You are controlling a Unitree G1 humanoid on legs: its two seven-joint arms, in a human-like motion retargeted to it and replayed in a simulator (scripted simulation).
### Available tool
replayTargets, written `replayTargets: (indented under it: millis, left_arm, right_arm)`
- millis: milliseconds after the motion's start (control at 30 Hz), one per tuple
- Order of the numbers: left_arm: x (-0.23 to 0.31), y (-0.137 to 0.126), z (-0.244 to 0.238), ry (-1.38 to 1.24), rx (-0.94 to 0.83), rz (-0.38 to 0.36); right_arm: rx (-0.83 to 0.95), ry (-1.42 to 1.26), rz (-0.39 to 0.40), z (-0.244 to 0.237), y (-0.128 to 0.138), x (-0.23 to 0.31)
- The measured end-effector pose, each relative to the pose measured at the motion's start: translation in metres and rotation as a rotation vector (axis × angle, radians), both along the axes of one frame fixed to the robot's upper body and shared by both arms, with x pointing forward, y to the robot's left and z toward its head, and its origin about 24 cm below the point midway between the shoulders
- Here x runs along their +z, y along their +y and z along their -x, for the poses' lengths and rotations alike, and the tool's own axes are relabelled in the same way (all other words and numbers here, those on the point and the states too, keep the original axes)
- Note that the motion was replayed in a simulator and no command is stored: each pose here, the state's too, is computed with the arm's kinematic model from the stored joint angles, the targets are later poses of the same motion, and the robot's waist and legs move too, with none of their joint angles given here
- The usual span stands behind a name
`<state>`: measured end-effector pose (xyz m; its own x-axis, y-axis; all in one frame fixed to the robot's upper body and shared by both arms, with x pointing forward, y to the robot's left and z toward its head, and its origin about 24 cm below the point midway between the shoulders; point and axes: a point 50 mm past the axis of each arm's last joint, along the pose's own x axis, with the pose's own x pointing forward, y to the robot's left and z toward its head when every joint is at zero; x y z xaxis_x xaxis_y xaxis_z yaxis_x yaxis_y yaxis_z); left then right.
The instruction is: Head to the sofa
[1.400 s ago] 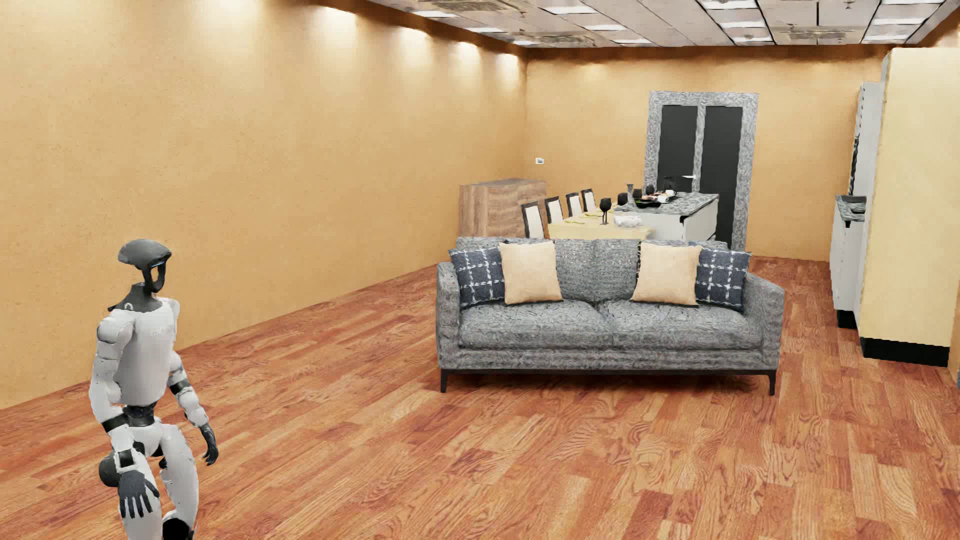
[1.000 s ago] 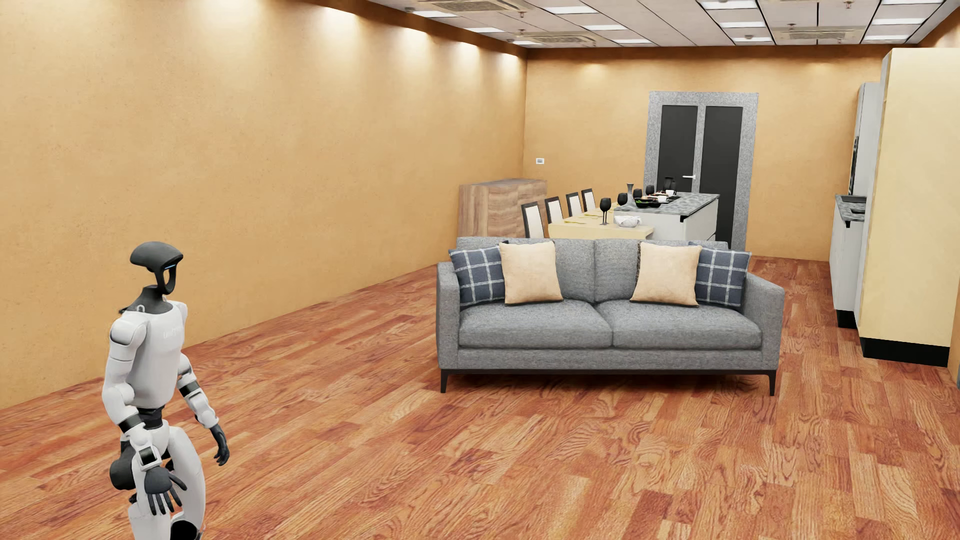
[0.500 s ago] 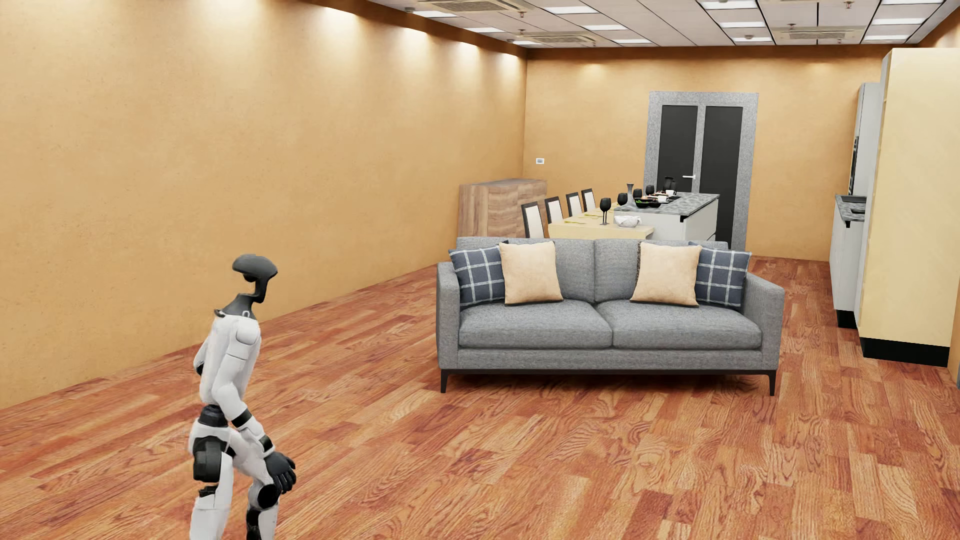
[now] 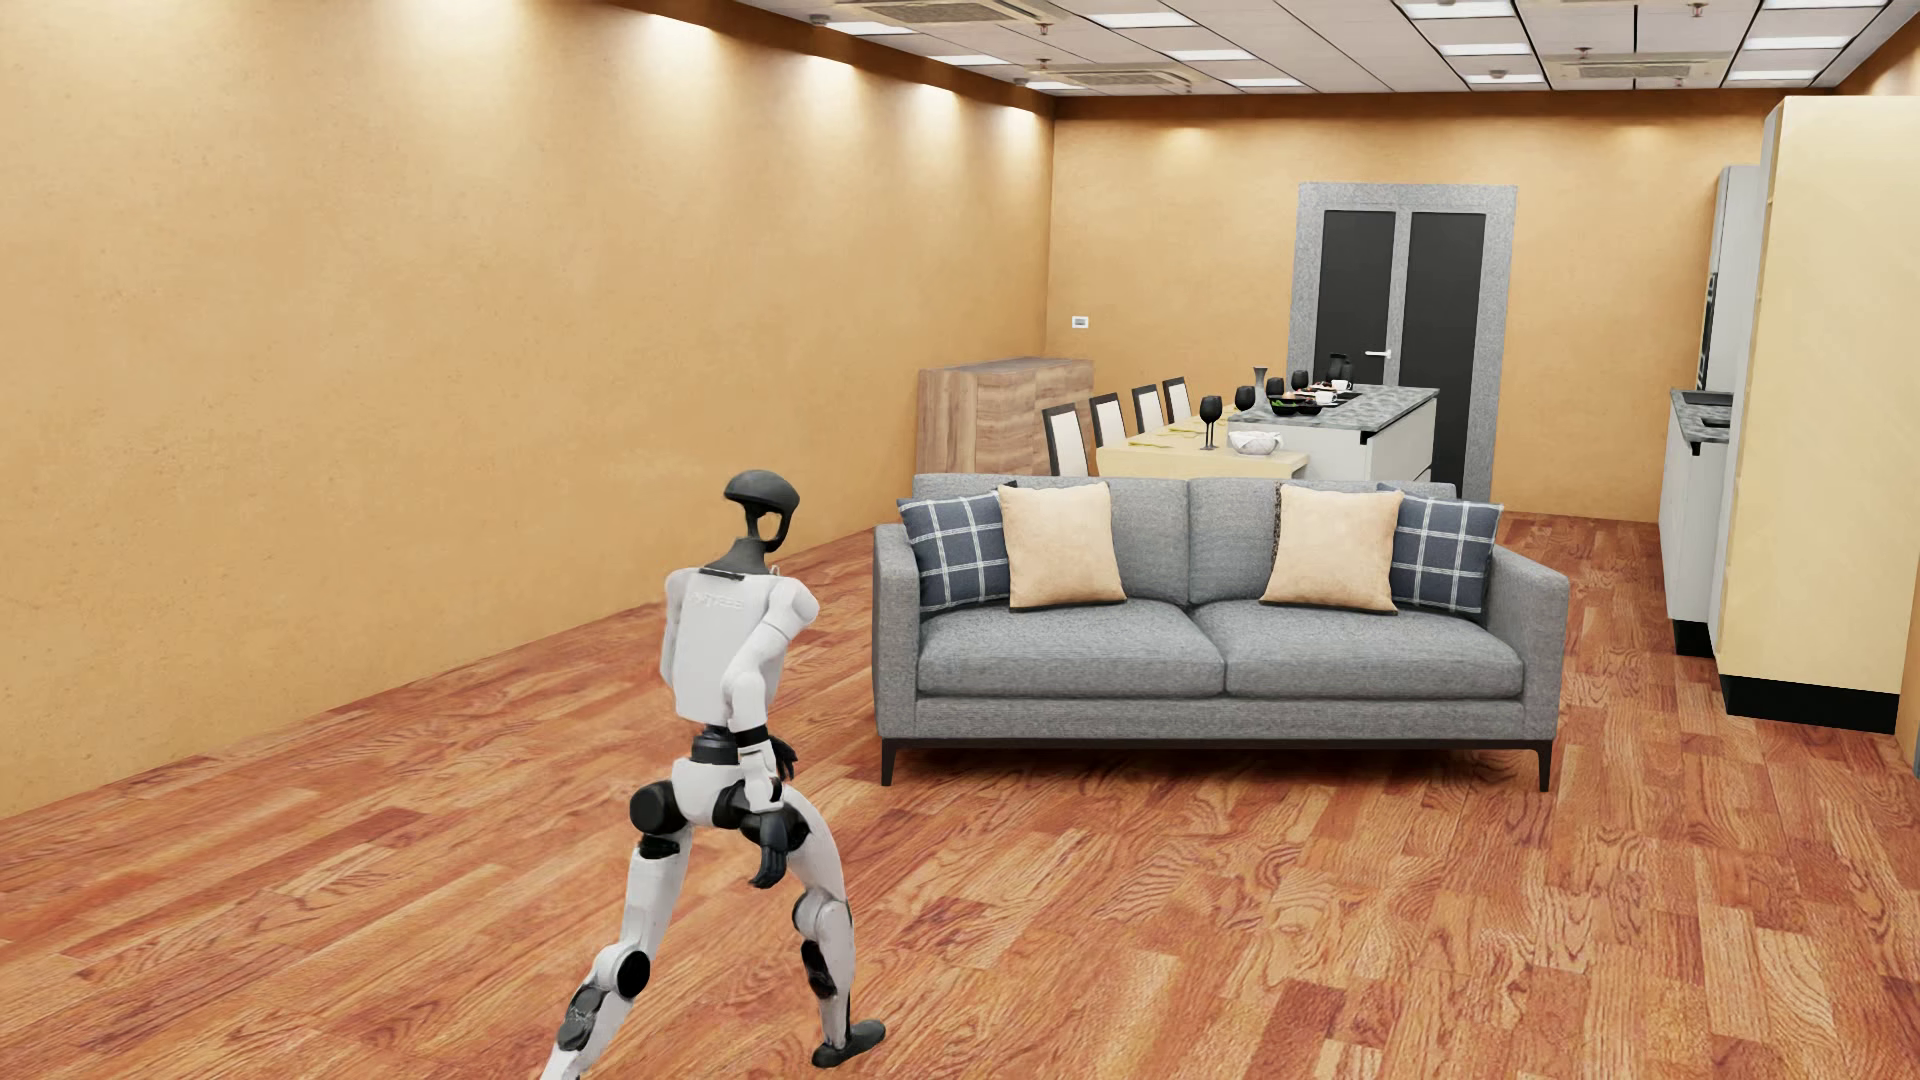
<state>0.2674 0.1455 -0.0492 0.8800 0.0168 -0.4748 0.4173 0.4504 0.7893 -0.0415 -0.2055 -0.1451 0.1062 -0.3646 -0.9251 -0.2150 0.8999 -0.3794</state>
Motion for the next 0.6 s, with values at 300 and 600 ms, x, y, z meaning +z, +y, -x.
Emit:
replayTargets:
  millis: [300,600]
  left_arm:
    - [-0.111,0.072,0.222,0.986,0.302,0.052]
    - [-0.114,0.045,0.248,0.907,0.553,0.072]
  right_arm:
    - [0.523,-0.564,0.068,-0.203,0.015,0.034]
    - [0.32,-0.695,0.174,-0.197,-0.017,0.055]
